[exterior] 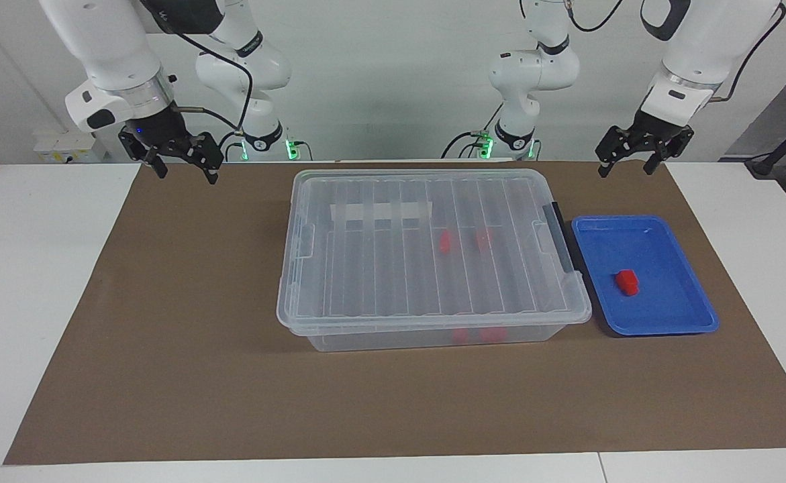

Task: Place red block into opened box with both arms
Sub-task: 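Reach the right gripper to the edge of the clear lid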

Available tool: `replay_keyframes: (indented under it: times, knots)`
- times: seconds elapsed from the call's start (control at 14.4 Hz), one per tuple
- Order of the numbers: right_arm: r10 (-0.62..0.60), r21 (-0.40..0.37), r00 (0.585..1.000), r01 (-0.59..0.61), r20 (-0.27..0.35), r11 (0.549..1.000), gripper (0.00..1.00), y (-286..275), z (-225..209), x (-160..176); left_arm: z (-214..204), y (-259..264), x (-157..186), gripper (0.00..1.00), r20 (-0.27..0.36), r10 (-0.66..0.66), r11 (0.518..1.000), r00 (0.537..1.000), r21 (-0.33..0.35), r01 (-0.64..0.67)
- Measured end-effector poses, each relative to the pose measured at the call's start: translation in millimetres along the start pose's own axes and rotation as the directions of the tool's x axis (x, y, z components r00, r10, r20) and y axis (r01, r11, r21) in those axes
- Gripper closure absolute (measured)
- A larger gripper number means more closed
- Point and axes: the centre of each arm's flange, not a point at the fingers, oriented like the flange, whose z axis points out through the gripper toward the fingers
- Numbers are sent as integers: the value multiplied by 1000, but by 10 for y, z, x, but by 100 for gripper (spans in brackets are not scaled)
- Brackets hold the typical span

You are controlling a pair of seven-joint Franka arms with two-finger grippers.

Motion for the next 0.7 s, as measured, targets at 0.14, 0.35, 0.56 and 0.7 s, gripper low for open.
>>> replay_keyframes:
  times: [0.14,0.35,0.56,0.7]
  knots:
    - [-2,3,1000,2,-15,1000,0,-17,11,20,0,0,0,0,0,0,1000,1000,0,0]
    - [-15,8,999,15,-39,1000,0,-100,169,70,0,0,0,0,0,0,1000,1000,0,0]
    - [-33,10,998,34,-51,999,1,-215,375,100,0,0,0,0,0,0,1000,1000,0,0]
    - [-64,14,996,65,-70,998,1,-394,526,96,0,0,0,0,0,0,1000,1000,0,0]
